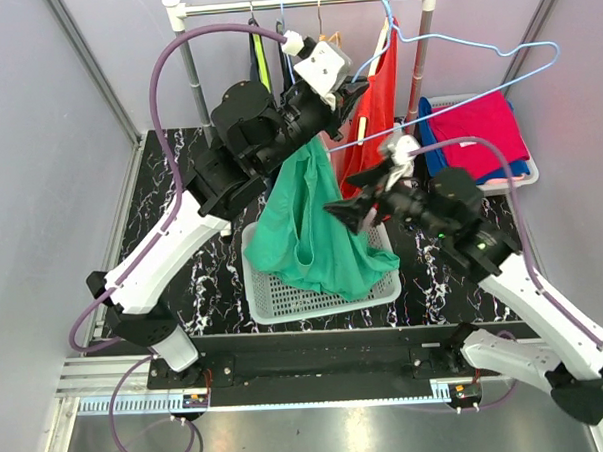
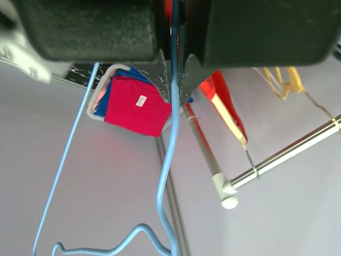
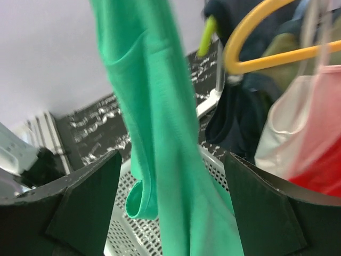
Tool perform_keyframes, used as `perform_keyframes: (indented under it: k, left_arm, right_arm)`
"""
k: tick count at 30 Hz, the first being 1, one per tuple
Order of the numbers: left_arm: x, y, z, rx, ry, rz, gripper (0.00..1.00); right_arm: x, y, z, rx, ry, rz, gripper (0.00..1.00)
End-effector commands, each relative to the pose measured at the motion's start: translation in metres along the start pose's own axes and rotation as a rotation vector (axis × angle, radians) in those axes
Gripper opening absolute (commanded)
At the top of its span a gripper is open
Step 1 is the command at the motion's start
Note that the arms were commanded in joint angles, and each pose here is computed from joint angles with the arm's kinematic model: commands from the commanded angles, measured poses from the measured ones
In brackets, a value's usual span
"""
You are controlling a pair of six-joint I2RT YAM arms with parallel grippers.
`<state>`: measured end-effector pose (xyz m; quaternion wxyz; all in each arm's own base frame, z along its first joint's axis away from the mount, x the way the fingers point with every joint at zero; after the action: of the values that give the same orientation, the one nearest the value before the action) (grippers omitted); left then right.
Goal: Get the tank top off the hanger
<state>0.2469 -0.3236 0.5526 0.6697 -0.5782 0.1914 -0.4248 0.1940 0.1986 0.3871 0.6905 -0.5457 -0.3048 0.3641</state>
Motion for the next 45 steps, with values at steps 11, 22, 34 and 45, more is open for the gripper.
perform_keyframes:
  k: [11,22,34,45]
  left_arm:
    - [-0.037,-0.026,0.025,0.016,-0.131,-0.053,0.0]
    - [-0.041,-0.018,0.025,0.024,-0.141,-0.03,0.0]
    - [-0.053,-0.017,0.028,0.032,-0.154,-0.021,0.0]
    - [-0.092,-0.027,0.058,0.208,-0.284,0.009,0.0]
  right_arm:
    - [0.04,-0.014,0.013,-0.217,0.223,-0.131,0.8]
    - [0.082,0.006,0.082,-0.238,0.102,-0.089,0.36]
    - [0.105,0.024,0.13,-0.278,0.038,-0.049,0.17]
    - [0.031,0.022,0.08,-0.281,0.288,-0.073,0.14]
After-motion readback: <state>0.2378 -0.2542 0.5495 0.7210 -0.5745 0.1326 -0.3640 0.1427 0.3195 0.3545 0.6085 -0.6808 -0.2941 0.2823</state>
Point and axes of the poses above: each gripper's point midway between its finger pads, its own x axis out along the fingers, its own z axis along the line the jaws close on, y = z × x, the point moved 7 cm from there along -x, back along the fingers, and after that the axes turned 4 degrees about x, right-handed, at the moved point
